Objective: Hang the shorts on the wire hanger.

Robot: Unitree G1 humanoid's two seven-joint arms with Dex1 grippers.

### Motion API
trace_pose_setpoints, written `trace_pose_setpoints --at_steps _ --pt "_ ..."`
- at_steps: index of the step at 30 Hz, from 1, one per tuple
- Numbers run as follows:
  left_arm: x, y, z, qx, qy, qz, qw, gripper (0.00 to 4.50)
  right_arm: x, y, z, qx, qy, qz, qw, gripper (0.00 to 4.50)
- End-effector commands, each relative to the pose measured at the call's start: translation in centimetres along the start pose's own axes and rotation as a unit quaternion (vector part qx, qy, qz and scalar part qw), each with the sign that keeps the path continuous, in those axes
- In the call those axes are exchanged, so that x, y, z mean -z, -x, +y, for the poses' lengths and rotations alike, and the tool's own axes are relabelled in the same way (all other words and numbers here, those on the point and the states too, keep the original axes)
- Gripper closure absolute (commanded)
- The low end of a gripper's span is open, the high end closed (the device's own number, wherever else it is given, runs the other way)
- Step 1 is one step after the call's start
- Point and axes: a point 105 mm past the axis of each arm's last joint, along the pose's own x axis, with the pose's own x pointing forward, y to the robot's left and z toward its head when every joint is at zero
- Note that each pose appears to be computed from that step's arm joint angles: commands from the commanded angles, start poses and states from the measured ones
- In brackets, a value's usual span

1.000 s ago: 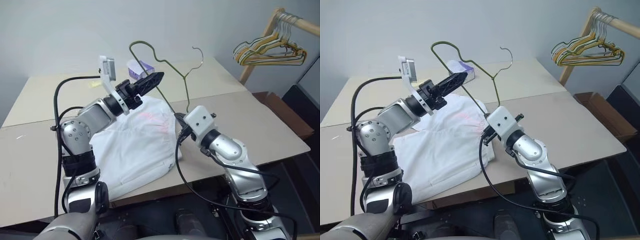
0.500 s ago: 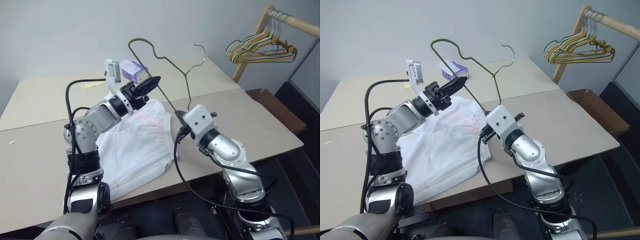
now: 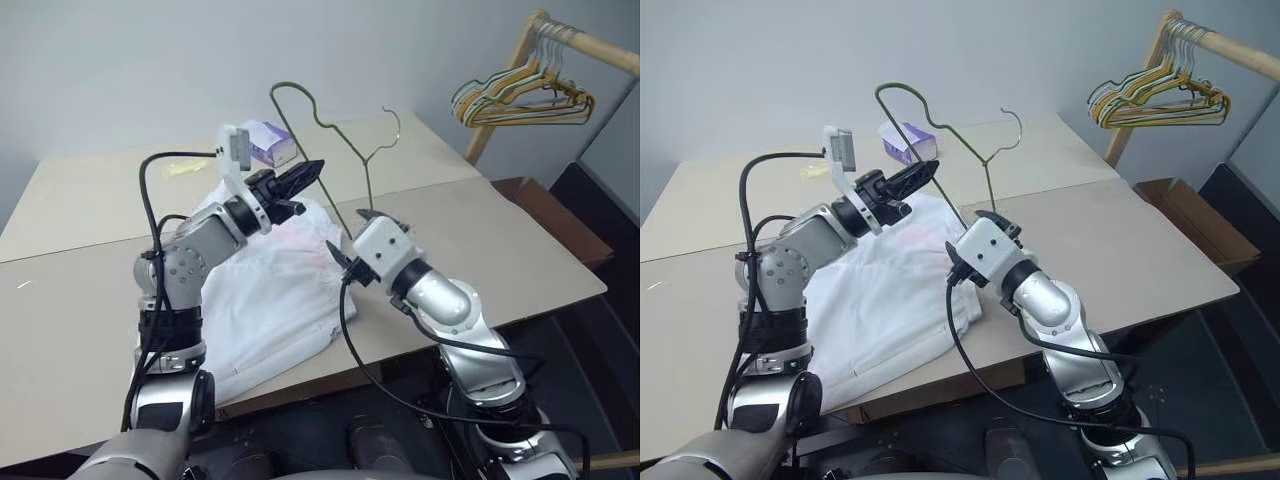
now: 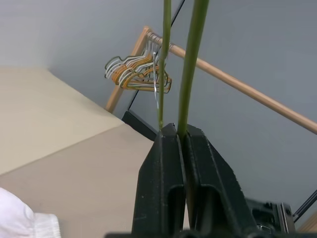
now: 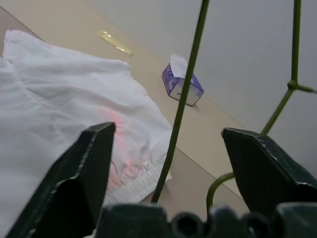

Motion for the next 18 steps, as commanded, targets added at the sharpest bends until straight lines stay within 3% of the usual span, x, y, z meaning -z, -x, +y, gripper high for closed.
trace_pose_setpoints --at_steps 1,3,8,14,18 --pt "-2.6 0.8 -0.2 0.027 -0.052 -0.030 0.998 4.50 -1.6 1.0 -2.7 0.014 -0.059 -0.031 0.998 0.30" --pt "-3.6 1.4 -0.1 0.052 -0.047 -0.041 0.997 4.50 -1.2 1.4 -3.0 -0.022 -0.119 -0.023 0.992 0.30" --pt "-6.3 4.5 -1.5 0.177 -0.041 -0.059 0.982 4.50 -1.6 2.8 -3.5 -0.176 -0.298 -0.015 0.938 0.30" --pt "-7.2 8.3 -2.4 0.299 -0.044 -0.048 0.952 4.50 -1.5 4.5 -2.0 -0.350 -0.339 0.034 0.873 0.30" --pt "-7.6 9.2 -3.2 0.341 -0.049 -0.056 0.937 4.50 -0.7 4.6 -1.4 -0.400 -0.341 0.058 0.849 0.30"
